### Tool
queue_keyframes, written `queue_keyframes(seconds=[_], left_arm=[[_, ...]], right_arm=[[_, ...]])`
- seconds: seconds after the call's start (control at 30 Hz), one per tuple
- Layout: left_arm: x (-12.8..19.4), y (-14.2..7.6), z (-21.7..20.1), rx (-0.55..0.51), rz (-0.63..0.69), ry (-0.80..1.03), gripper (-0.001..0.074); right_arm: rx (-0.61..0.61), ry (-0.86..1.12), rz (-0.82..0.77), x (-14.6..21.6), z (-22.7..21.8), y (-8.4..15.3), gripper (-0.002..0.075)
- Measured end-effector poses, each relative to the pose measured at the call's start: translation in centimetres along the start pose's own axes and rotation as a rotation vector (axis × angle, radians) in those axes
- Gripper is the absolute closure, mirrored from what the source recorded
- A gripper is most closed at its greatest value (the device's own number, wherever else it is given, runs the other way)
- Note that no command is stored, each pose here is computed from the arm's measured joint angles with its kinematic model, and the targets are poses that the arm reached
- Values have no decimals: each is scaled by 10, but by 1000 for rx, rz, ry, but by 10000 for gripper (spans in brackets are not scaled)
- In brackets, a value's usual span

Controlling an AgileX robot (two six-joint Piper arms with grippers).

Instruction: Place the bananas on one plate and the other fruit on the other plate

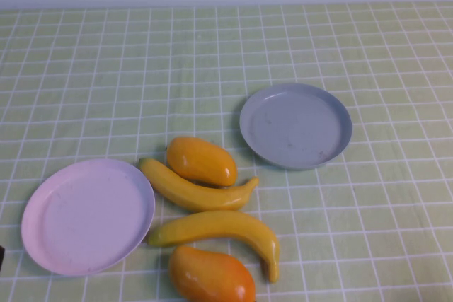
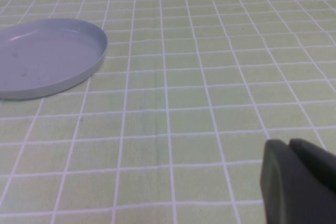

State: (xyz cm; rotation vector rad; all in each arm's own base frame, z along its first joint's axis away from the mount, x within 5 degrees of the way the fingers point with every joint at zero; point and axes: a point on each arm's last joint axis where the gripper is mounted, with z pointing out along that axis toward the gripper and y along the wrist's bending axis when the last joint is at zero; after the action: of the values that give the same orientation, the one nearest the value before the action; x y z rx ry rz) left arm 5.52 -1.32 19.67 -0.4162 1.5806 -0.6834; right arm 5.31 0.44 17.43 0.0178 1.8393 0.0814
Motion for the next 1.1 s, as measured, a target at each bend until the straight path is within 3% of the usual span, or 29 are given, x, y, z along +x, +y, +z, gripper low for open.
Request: queue_keyframes(seconds=[0.2, 0.47, 0.6, 0.73, 1.1], left_arm=[[-21, -32, 2, 27, 121, 167, 734], [-50, -73, 33, 82, 563, 665, 735], [-58, -84, 63, 207, 763, 881, 735], [-58, -94, 93, 365, 894, 957, 735], [-5, -143, 147, 711, 1307, 1228, 735]], right_arm=[[0, 0, 0, 0, 0, 0, 741], [0, 1, 0, 0, 0, 0, 741], [0, 1, 0, 0, 0, 0, 742], [0, 1, 0, 0, 0, 0, 741], [0, 2, 0, 0, 0, 0, 742]])
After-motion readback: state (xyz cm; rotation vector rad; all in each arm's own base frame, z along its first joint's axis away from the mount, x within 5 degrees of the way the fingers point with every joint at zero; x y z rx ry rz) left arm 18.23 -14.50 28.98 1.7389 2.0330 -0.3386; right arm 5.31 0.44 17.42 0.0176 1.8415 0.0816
